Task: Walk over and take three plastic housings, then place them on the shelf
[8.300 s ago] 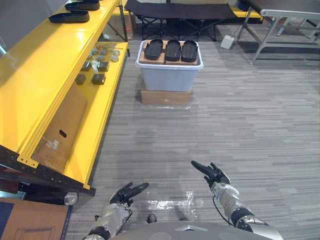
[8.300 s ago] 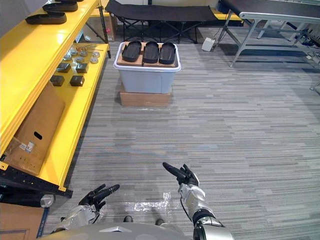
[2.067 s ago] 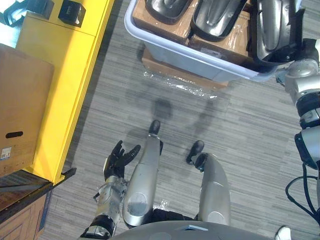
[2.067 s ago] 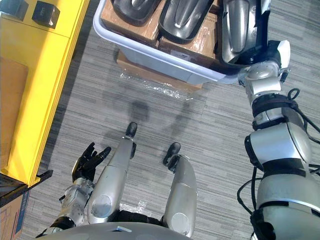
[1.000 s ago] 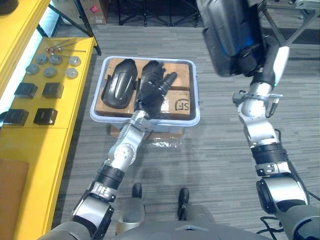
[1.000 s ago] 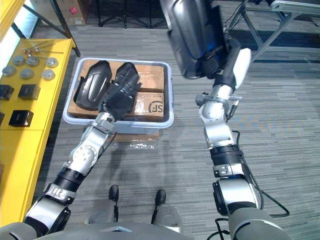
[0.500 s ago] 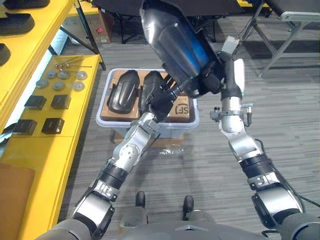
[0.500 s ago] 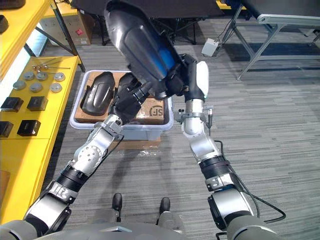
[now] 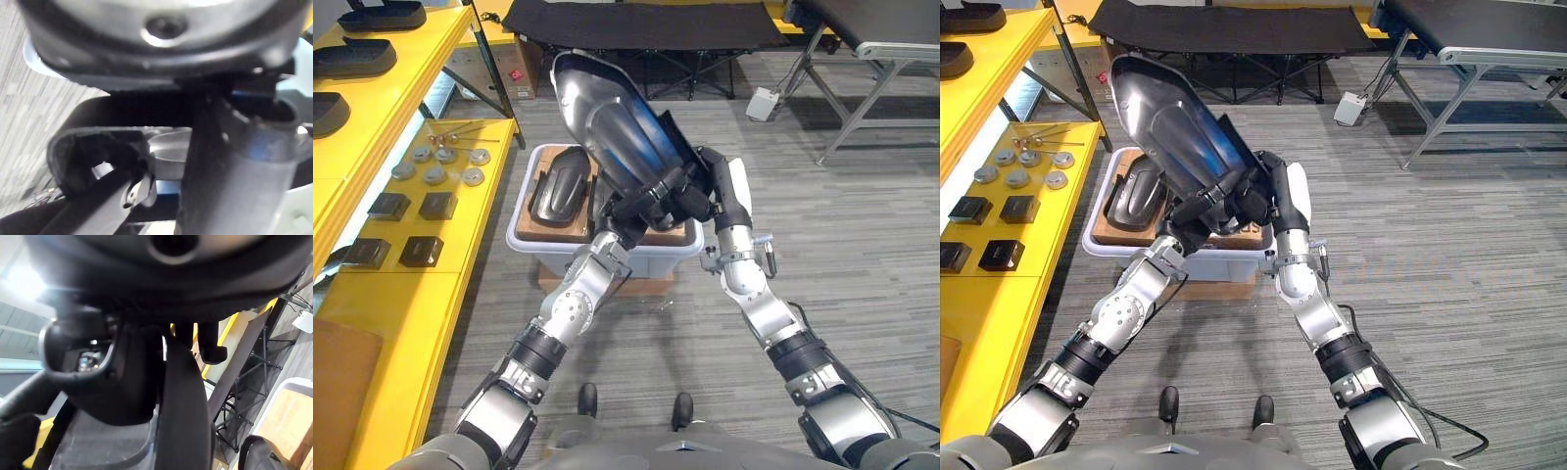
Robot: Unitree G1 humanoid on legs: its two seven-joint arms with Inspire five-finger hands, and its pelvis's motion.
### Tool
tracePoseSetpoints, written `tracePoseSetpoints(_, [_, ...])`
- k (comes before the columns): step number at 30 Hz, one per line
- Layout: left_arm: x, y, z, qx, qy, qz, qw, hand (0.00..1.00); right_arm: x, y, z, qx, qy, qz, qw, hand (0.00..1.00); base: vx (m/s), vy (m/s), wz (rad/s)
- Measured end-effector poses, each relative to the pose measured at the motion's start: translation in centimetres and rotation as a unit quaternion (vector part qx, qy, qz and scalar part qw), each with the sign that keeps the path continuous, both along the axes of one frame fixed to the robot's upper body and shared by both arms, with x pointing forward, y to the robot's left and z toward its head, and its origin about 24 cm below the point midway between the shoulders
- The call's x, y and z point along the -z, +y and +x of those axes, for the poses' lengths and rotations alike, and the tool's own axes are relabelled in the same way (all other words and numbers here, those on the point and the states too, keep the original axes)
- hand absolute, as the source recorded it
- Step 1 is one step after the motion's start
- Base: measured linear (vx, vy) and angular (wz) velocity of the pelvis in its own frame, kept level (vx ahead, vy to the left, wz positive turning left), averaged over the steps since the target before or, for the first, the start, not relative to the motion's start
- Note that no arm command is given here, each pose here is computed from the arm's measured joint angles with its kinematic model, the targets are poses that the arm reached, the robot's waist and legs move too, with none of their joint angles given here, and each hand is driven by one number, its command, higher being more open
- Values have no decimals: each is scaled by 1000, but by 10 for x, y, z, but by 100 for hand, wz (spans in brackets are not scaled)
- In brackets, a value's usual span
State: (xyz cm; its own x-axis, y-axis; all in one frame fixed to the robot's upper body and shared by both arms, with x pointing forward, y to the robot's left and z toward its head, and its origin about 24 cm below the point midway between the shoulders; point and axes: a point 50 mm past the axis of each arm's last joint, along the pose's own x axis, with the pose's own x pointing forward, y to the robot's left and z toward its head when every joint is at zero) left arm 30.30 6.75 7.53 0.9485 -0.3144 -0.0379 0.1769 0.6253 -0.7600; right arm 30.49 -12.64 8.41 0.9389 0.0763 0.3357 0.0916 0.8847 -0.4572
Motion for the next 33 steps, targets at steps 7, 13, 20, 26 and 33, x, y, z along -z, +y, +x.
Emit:
tracePoseSetpoints(7, [18, 10, -9, -76, 58, -6, 995, 0, 17, 17, -14, -22, 17, 7, 1000, 0, -8, -1, 1])
tracePoseSetpoints(13, [24, 14, -10, -91, 56, 18, 994, 0, 23, 23, -19, -25, 19, 5, 999, 0, -30, -4, 4])
tracePoseSetpoints(20, [27, 11, -11, -86, 58, 26, 994, 0, 29, 24, -23, -15, 27, 17, 999, 100, 0, 0, 0])
tracePoseSetpoints(26, [25, 10, -11, -101, 44, 19, 994, 0, 30, 29, -28, -33, 27, 45, 998, 100, 0, 0, 0])
tracePoseSetpoints(33, [12, 14, -9, -170, -7, 93, 981, 0, 33, 42, -38, -38, 32, 112, 992, 100, 0, 0, 0])
